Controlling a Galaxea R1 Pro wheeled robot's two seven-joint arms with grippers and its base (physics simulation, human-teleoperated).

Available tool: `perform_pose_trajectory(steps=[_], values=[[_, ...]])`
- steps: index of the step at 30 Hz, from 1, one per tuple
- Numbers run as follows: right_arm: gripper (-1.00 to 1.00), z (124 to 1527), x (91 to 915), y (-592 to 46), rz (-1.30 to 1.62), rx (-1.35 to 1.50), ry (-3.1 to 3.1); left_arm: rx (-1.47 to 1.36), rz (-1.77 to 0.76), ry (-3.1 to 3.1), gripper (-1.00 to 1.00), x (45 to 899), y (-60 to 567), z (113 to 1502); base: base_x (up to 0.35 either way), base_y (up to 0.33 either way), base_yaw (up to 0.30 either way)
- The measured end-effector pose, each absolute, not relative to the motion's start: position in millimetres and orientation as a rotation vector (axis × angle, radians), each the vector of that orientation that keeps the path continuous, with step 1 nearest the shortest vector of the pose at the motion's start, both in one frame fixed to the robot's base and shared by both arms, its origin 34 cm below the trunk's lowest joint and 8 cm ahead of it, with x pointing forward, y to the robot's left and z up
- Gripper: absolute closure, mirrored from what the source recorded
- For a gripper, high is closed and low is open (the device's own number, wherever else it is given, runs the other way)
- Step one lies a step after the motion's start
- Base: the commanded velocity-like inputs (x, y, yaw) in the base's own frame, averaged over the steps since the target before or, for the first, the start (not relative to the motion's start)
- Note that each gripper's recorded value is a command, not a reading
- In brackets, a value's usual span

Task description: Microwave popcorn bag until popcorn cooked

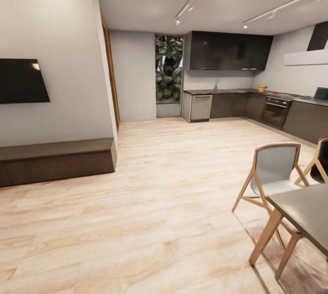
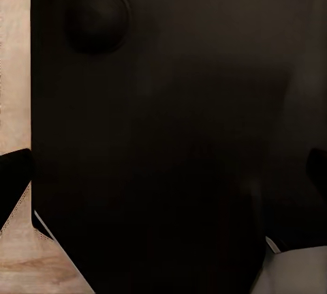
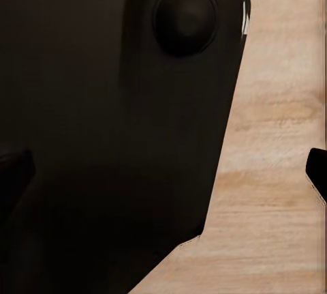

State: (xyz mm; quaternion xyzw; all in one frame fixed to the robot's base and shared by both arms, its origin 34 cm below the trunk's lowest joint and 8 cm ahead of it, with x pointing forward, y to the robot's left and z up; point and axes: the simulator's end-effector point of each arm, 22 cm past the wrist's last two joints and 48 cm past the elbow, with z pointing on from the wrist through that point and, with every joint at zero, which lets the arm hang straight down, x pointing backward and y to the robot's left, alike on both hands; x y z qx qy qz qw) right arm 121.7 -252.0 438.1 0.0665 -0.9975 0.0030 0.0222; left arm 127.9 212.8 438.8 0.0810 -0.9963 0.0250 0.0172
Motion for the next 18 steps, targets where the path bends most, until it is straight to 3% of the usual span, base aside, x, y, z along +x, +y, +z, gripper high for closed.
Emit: perform_pose_trajectory(steps=[18], values=[[-1.00,438.1,121.4,-252.3,0.008,0.219,-3.088,0.252,0.077,-3.102,-1.00,129.1,213.0,438.8,0.326,0.000,0.054]])
